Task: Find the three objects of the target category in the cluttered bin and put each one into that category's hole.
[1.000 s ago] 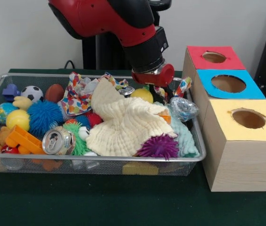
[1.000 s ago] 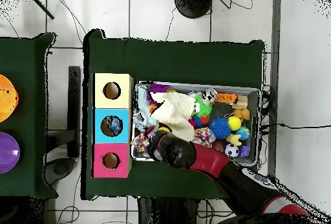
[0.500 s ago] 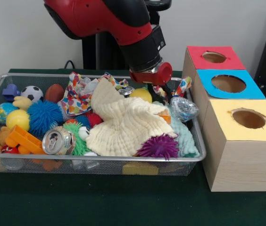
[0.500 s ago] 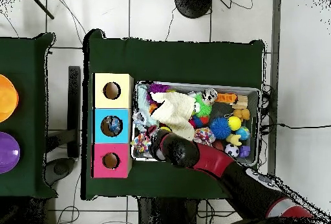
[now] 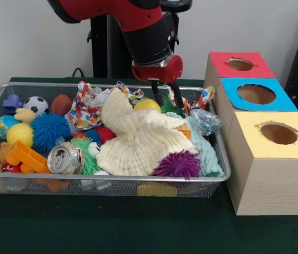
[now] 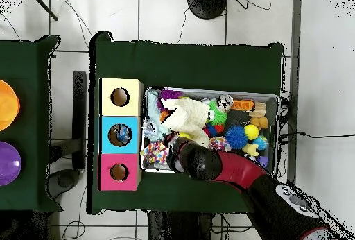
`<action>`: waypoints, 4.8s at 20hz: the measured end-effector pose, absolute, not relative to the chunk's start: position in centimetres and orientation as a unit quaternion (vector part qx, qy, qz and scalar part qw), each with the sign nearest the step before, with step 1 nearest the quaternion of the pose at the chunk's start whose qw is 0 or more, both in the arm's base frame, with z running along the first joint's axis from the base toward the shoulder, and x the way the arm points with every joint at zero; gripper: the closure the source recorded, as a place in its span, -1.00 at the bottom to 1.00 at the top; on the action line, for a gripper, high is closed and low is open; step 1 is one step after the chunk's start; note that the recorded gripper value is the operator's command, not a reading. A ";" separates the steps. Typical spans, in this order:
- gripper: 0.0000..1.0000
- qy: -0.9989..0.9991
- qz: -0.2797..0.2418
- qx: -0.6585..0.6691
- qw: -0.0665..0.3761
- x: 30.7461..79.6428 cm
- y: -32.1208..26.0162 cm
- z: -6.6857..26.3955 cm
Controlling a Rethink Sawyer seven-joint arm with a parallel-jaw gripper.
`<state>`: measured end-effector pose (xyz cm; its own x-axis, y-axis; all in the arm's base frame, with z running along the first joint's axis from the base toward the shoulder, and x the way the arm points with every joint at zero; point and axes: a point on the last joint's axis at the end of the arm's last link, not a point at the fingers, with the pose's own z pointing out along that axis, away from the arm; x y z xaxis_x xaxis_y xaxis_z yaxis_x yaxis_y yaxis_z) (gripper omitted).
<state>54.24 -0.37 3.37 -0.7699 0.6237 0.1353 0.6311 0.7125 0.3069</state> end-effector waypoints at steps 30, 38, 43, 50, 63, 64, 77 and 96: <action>-1.00 -0.894 -0.275 -0.351 0.044 55.4 -0.2 3.3; -1.00 -0.896 -0.293 -0.330 0.048 55.0 1.6 2.5; -1.00 -0.896 -0.304 -0.321 0.039 55.4 2.6 2.0; -1.00 -0.897 -0.307 -0.319 0.007 56.4 3.1 1.3; -1.00 -0.925 -0.259 -0.267 -0.075 59.0 4.7 1.9; -1.00 -0.925 -0.259 -0.267 -0.078 59.1 4.7 1.9; 1.00 -0.937 -0.222 -0.251 -0.100 59.4 4.9 1.9; 1.00 -0.945 -0.157 -0.259 -0.121 60.5 3.5 5.0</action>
